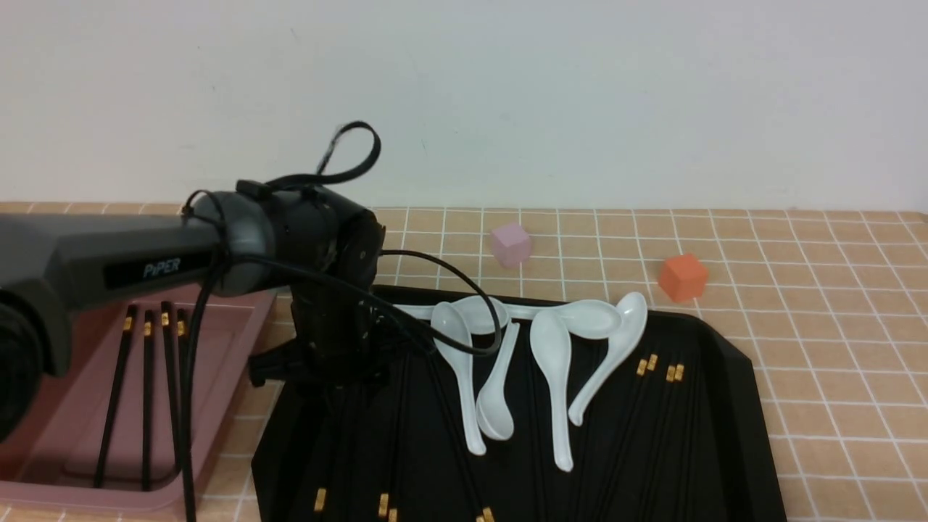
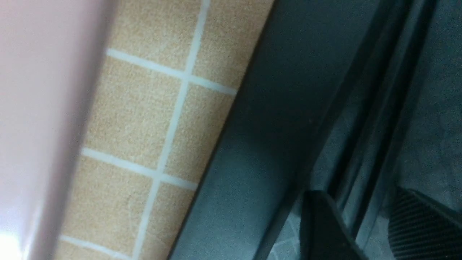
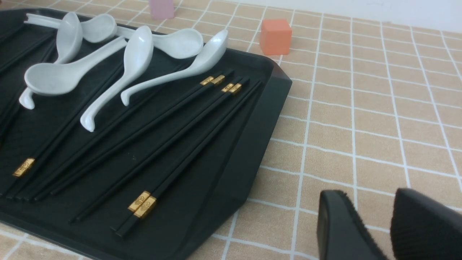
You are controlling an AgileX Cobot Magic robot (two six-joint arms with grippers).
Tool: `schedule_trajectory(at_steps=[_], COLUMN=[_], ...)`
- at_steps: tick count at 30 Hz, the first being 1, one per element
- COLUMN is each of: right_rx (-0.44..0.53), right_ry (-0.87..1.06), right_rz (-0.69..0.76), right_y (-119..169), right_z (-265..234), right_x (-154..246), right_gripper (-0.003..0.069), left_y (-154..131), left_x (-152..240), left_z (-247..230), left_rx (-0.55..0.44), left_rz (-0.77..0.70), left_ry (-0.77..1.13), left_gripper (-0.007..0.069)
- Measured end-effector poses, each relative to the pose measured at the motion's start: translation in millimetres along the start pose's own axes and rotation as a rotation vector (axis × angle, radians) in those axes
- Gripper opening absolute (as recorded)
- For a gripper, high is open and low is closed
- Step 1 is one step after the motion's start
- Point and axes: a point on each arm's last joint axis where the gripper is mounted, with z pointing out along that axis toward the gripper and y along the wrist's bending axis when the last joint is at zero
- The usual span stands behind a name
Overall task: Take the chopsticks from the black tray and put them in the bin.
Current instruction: Use the left arm to grab a pair of chopsticks
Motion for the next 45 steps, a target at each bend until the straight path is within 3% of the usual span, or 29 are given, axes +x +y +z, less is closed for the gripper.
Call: schedule_trajectory(at_steps=[13, 31, 45], right_rx=[0.000, 0.000, 0.000], right_ry=[0.000, 0.000, 0.000], right_rz=[0.000, 0.000, 0.000], right_y=[0, 0, 0], right_z=[0, 0, 0], right_x=[0, 0, 0], right_gripper=[0.0240, 0.0240, 0.0240], left_y=[4, -1, 8], left_x=[7, 41, 52], left_z=[3, -1, 5], left_rx=[-0.058, -0.242, -0.184], left_rz=[-0.036, 0.077, 0.130], left_ry=[0.080, 0.225, 0.208], left_gripper=[0.0281, 0.0235, 0.0235])
